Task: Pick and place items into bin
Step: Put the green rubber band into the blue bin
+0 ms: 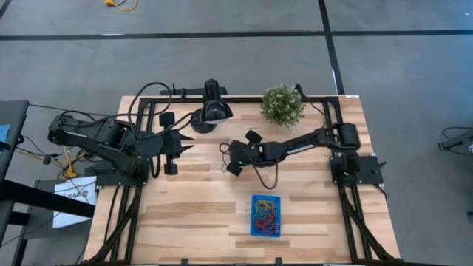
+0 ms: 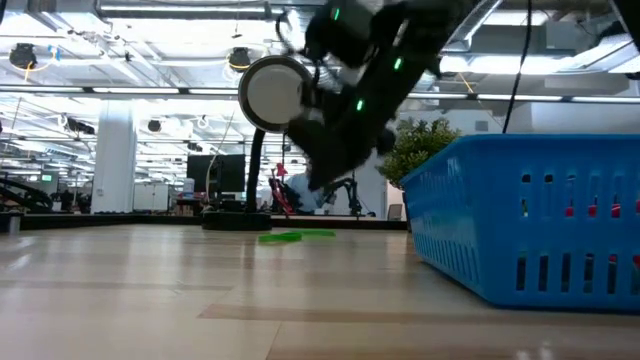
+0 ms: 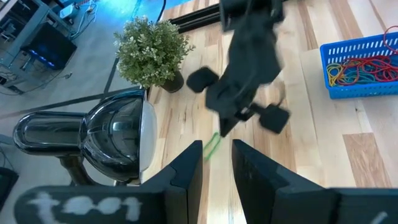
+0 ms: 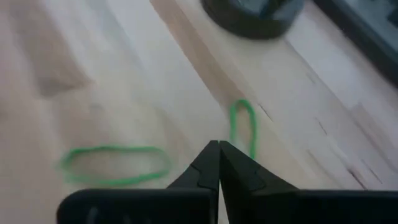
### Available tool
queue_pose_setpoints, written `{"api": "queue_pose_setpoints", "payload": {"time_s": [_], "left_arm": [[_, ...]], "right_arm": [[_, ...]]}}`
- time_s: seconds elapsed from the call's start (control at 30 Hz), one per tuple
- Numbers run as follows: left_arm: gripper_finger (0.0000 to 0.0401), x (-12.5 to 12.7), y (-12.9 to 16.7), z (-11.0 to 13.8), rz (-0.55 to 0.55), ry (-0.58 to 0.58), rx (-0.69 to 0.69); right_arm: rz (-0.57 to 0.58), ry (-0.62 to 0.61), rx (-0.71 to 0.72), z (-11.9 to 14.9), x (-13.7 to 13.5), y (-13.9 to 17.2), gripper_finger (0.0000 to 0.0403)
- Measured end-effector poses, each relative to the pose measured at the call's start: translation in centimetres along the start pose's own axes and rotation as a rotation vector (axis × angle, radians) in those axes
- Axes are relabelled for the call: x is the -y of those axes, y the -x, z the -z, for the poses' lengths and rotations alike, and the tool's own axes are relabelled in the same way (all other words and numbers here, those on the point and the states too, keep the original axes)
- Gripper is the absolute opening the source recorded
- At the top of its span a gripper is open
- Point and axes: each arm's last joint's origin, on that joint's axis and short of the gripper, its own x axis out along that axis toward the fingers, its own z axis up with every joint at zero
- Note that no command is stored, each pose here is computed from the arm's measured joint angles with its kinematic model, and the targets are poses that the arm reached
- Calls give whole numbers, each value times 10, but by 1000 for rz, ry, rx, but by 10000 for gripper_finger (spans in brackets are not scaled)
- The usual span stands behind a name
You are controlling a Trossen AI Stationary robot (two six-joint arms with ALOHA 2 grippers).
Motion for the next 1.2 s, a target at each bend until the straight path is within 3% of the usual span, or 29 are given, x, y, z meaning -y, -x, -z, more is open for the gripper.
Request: {"api": "queue_pose_setpoints", "payload": {"time_s": [0.27,0.37,0.57,0.73,0.9,1.03,1.2], "left_arm": [[77,0,0,0,0,0,0],[77,0,0,-1,0,3,6],[77,0,0,-1,0,19,8],[77,0,0,-1,0,19,4],[77,0,0,0,1,16,2],[77,0,0,0,1,-9,-5],[77,0,0,2,2,-19,-23]], "right_arm": [[-111,33,121,-18,-19,71,0],[-102,78,126,-19,-17,78,1],[-101,96,55,-19,0,54,28],[-156,165,-48,-8,7,14,87],[-118,192,-148,9,12,-21,142],[-79,211,-126,1,11,-31,168],[-44,196,-104,-6,15,-41,174]]}}
